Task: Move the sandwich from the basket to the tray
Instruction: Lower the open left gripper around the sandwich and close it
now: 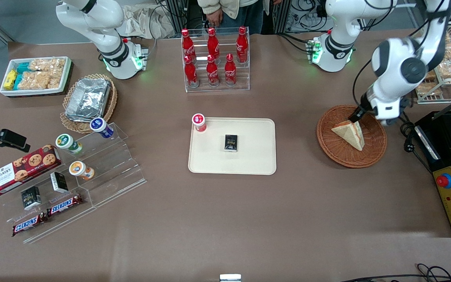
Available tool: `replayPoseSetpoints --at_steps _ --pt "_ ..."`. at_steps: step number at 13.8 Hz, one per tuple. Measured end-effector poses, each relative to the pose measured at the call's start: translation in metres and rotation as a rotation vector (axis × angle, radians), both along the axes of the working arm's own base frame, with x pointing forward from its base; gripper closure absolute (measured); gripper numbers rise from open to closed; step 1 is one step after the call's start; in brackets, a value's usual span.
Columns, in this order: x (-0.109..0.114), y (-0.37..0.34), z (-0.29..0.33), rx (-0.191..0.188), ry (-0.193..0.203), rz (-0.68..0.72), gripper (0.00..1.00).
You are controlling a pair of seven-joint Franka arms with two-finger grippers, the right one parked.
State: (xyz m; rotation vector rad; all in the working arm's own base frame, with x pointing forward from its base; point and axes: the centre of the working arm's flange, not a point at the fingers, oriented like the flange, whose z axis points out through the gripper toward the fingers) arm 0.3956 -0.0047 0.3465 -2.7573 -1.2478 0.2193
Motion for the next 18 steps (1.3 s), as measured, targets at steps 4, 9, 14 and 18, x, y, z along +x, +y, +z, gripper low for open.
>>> replayPoseSetpoints --at_steps 4,9,14,18 --pt "0.011 -0.006 0.150 -0.016 -0.081 0.004 0.00" --pt "0.039 -0.022 0.200 -0.034 -0.109 -0.013 0.00" --pt "0.064 -0.026 0.149 -0.032 -0.072 -0.017 0.00" --pt "0.070 -0.025 0.067 -0.032 -0.068 -0.016 0.00"
